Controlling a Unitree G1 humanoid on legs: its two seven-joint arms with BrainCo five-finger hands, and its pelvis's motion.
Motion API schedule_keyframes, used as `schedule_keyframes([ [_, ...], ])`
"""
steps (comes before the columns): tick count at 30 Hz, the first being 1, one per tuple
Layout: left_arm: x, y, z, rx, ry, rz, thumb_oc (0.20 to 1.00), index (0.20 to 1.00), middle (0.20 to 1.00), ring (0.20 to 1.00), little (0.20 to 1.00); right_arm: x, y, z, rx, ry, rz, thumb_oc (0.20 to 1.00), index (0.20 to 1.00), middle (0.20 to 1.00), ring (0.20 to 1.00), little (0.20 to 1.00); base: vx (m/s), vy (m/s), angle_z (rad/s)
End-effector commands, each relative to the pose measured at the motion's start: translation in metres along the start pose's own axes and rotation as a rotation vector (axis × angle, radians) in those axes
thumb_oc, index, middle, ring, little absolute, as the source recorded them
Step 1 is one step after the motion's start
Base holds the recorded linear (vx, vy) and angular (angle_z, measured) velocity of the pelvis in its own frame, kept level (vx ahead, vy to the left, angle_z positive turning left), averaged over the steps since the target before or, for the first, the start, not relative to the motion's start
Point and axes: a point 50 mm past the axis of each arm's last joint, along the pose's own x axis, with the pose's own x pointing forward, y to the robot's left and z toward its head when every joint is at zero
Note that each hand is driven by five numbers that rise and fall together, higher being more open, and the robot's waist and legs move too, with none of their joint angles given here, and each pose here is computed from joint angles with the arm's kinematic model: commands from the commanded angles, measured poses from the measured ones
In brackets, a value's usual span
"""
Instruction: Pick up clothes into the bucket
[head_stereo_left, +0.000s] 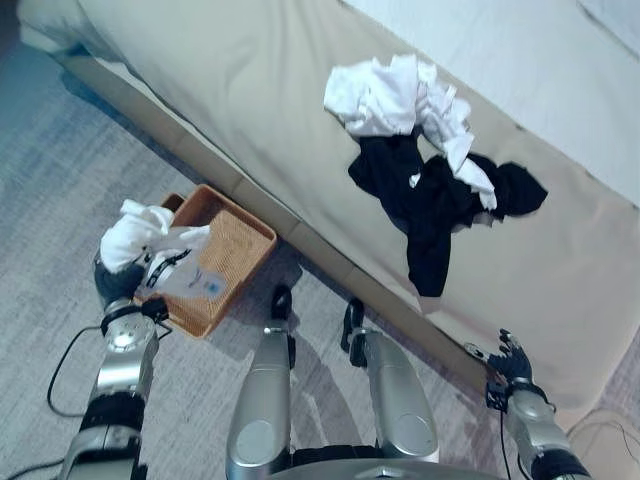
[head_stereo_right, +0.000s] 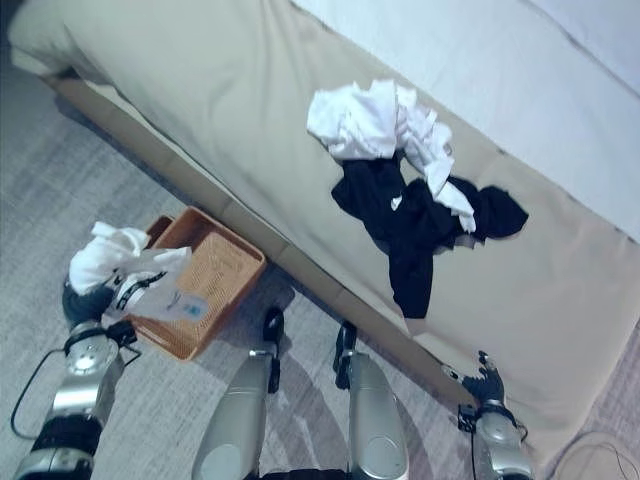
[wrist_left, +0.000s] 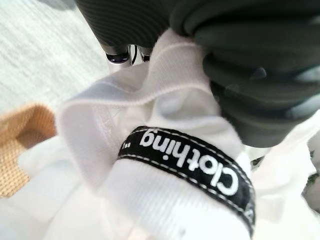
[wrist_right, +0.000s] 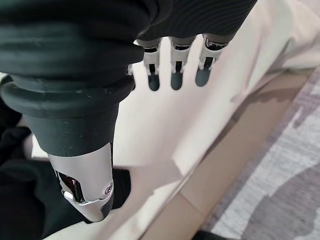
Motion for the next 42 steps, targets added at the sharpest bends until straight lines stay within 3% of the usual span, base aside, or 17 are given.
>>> schedule_keyframes([
  [1,0.012,0.020,0.024,-0.043,-0.108,0.112,0.200,0.200,0.200,0.200,0.200,-0.001,-0.010,0.016,0.090,-0.099,-0.085,1.000,1.000,1.000,1.000,1.000,-0.06,0.057,0.07],
  [15,0.047,0.037,0.076,0.108,-0.225,0.172,0.200,0.200,0.200,0.200,0.200,-0.001,-0.009,0.047,0.106,-0.235,-0.073,1.000,1.000,1.000,1.000,1.000,0.01,0.049,-0.05],
  [16,0.048,0.035,0.074,0.127,-0.206,0.167,0.561,0.561,0.561,0.561,0.561,-0.001,-0.010,0.047,0.098,-0.232,-0.075,1.000,1.000,1.000,1.000,1.000,0.00,0.000,0.00],
  [17,0.048,0.037,0.075,0.152,-0.213,0.171,0.871,0.871,0.871,0.871,0.871,-0.001,-0.011,0.047,0.095,-0.234,-0.073,1.000,1.000,1.000,1.000,1.000,0.00,0.000,0.00],
  [18,0.048,0.038,0.076,0.172,-0.210,0.176,1.000,1.000,1.000,1.000,1.000,-0.002,-0.012,0.047,0.090,-0.235,-0.072,1.000,1.000,1.000,1.000,1.000,0.00,0.000,0.00],
  [20,0.055,0.041,0.062,0.234,-0.120,0.189,1.000,1.000,1.000,1.000,1.000,0.000,-0.008,0.049,0.077,-0.232,-0.057,1.000,1.000,1.000,1.000,1.000,0.00,0.000,0.00],
  [28,0.051,0.042,0.034,0.155,0.035,0.188,1.000,1.000,1.000,1.000,1.000,0.000,-0.003,0.072,0.096,-0.307,0.005,1.000,1.000,1.000,1.000,1.000,0.00,0.011,-0.03],
  [36,0.032,0.052,-0.010,0.197,0.184,0.225,1.000,1.000,1.000,1.000,1.000,-0.003,-0.003,0.096,0.142,-0.407,0.005,1.000,1.000,1.000,1.000,1.000,-0.01,-0.004,-0.06],
  [42,-0.002,0.006,-0.026,-0.028,0.169,0.128,1.000,1.000,1.000,1.000,1.000,-0.014,-0.003,0.158,0.220,-0.682,-0.113,1.000,1.000,1.000,1.000,1.000,-0.01,-0.001,-0.03],
])
